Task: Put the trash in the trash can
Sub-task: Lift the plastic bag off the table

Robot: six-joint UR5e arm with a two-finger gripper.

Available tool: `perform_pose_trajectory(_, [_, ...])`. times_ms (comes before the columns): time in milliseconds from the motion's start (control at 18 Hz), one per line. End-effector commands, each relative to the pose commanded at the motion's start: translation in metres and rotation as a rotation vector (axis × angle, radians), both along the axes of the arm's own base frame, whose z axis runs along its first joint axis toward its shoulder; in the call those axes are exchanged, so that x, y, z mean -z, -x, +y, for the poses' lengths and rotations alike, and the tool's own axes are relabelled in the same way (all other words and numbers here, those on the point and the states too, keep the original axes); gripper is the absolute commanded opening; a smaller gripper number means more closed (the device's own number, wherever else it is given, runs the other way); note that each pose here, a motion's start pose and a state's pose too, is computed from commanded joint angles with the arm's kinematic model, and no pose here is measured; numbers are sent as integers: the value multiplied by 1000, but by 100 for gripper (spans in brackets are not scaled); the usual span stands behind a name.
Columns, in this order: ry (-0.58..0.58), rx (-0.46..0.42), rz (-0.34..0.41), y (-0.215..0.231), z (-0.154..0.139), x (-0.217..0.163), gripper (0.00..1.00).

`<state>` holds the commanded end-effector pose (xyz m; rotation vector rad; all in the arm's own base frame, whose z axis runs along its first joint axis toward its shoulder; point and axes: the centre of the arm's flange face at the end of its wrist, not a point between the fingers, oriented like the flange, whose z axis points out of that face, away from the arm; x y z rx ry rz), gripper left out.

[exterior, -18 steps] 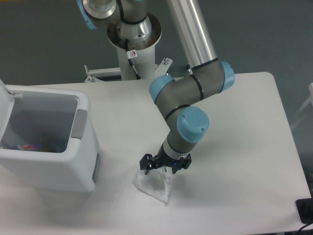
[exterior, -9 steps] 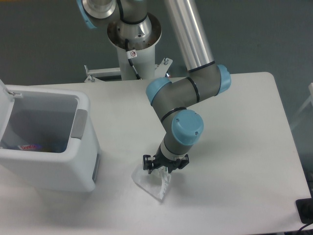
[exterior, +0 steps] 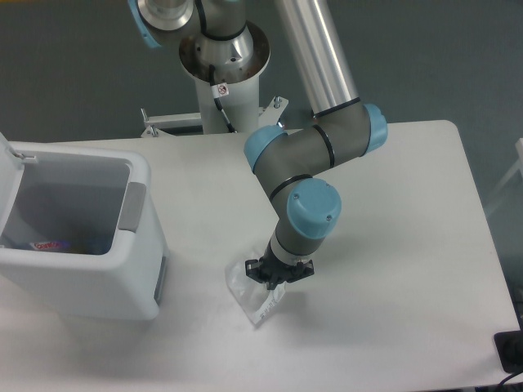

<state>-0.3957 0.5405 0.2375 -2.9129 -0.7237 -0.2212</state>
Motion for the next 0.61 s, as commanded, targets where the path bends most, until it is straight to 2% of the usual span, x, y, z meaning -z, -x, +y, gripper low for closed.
perform_pose_trajectory(167, [-43,-15,24,15,-5,-24,0])
perform_pose_trajectory(333, [-138,-44,5,33,-13,-51,0])
perform_pose_trajectory(611, [-221,-66,-13,41,-26,-76,0])
